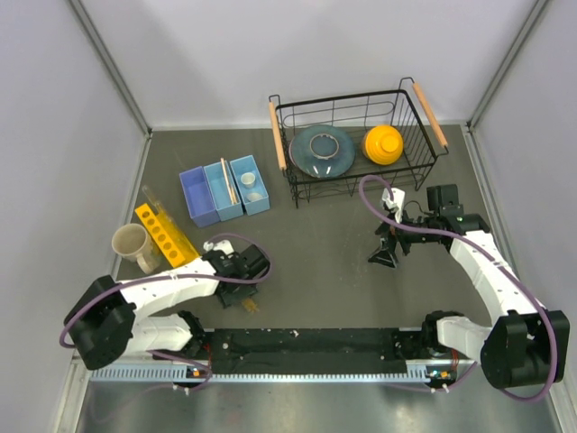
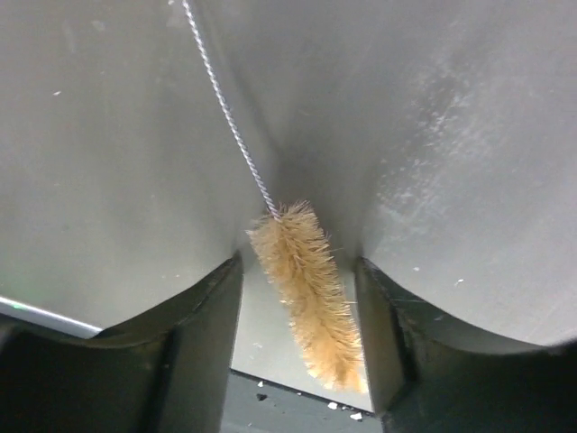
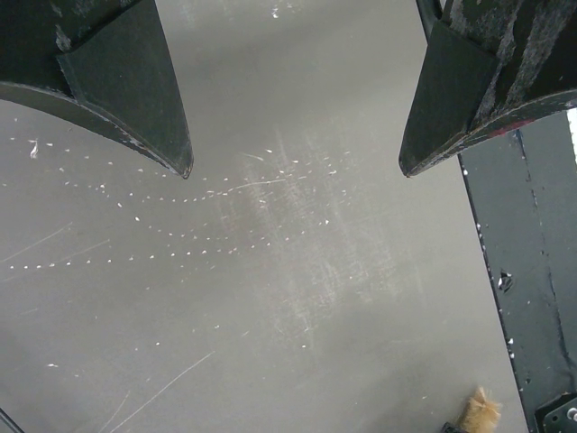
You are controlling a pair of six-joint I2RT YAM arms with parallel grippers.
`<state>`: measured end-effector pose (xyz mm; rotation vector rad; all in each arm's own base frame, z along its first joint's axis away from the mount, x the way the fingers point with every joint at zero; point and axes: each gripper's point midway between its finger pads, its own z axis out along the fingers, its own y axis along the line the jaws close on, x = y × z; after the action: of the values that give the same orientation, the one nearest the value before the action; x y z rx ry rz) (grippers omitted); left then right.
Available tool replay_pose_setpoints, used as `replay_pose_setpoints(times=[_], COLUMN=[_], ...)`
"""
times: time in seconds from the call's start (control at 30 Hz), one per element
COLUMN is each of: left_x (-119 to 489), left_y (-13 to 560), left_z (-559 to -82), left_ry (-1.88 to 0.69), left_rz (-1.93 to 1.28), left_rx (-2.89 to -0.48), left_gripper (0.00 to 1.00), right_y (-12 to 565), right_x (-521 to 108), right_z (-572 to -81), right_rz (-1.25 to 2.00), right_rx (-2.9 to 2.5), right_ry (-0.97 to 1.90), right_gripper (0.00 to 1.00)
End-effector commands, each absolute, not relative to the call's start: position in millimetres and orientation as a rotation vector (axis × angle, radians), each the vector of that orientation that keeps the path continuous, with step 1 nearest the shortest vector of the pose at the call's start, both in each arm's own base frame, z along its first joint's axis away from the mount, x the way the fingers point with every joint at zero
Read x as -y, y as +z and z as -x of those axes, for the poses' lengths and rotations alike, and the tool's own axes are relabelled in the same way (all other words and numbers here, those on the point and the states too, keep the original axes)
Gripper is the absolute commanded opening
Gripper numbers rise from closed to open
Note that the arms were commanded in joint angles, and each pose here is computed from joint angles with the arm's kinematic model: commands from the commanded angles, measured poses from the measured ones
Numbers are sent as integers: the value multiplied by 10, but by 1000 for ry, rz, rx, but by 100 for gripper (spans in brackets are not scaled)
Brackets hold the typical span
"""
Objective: Organize the chemistry lab equipment
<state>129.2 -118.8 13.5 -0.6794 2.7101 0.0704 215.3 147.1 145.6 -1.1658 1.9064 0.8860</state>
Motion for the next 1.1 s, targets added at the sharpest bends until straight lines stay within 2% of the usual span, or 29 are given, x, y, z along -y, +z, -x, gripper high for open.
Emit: replay_pose_setpoints(times=[0.0,0.03,0.07,0.2,0.3,0.6,0.77,1.0,1.07], left_x=[1118,1131,1131,1179,1209,1319,1181,722,545], left_y=[115,125,122,137,193,769,1204,1909,1919], left_z=[-1376,-1384,-1377,-1386,-1389,-1622,-1868,-2679,-2919], left_ry=[154,152,154,97,57,-49,9,-17,23], left_rz=[721,717,720,696,643,421,294,328,345], left_rx=[-2667,-2668,-2671,-2675,-2685,-2610,-2541,-2376,-2389], left_gripper=[52,48,39,22,14,6,4,5,4], right_y=[1518,1514,1521,1529,1534,1534,1530,1555,1555], right_x=[-1462,-1460,-1463,-1458,-1461,-1456,-1459,-1468,-1475], right_z=[-2207,-2204,-2201,-2203,-2204,-2203,-2202,-2194,-2189], right_rz=[1176,1176,1178,1178,1181,1179,1181,1182,1183], right_rx=[-1862,-1863,-1860,-1857,-1854,-1855,-1855,-1842,-1841], right_ry=[865,863,862,857,856,852,854,860,865], right_gripper=[99,99,99,99,99,99,99,99,99])
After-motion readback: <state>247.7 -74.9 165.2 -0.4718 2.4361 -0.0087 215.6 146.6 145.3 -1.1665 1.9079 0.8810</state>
